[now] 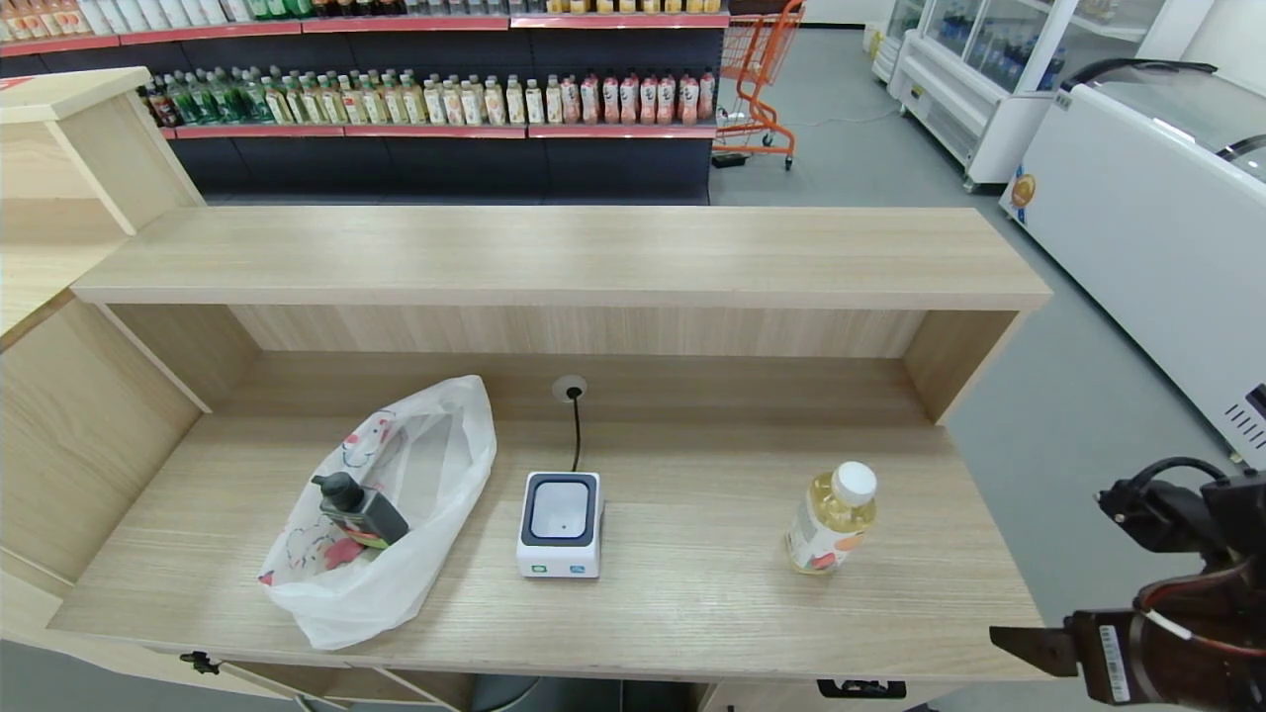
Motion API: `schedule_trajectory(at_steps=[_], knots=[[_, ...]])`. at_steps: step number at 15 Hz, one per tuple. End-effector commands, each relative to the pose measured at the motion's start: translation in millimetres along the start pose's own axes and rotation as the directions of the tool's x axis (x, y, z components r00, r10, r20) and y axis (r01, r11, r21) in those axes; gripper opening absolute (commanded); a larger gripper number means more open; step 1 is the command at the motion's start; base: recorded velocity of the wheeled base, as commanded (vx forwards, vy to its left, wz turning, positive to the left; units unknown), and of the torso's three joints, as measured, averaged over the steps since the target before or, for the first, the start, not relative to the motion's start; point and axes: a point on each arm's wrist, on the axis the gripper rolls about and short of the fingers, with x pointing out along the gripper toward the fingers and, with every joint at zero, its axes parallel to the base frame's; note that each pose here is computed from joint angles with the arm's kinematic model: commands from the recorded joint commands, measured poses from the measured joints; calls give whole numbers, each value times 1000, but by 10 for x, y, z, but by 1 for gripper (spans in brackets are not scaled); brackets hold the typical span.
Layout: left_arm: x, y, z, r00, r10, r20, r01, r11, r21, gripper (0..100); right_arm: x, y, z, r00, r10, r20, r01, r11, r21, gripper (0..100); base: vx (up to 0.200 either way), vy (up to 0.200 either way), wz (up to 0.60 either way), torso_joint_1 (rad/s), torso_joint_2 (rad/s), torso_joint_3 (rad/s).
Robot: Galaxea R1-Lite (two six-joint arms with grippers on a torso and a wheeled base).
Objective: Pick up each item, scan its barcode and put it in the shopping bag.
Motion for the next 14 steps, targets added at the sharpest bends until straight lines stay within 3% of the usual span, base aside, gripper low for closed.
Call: schedule_trajectory(at_steps=[1, 2, 8, 14], knots=[[0, 0, 0, 1000, 0, 1, 0, 1000, 0, 100, 289, 46, 26, 998, -63, -30, 61, 997, -40, 100, 0, 0, 0, 0, 0, 0], [1, 0, 1, 1000, 0, -1, 0, 1000, 0, 100, 393, 64, 51, 994, -105, 1, 105, 992, -75, 100, 0, 0, 0, 0, 0, 0], [1, 0, 1, 1000, 1, -1, -1, 1000, 0, 100, 801, 365, 48, 999, -23, 49, 30, 989, -146, 100, 0, 0, 0, 0, 0, 0], [0, 0, 0, 1000, 0, 1, 0, 1000, 0, 100, 1077, 507, 98, 990, 19, 140, 10, 979, -203, 100, 0, 0, 0, 0, 0, 0]])
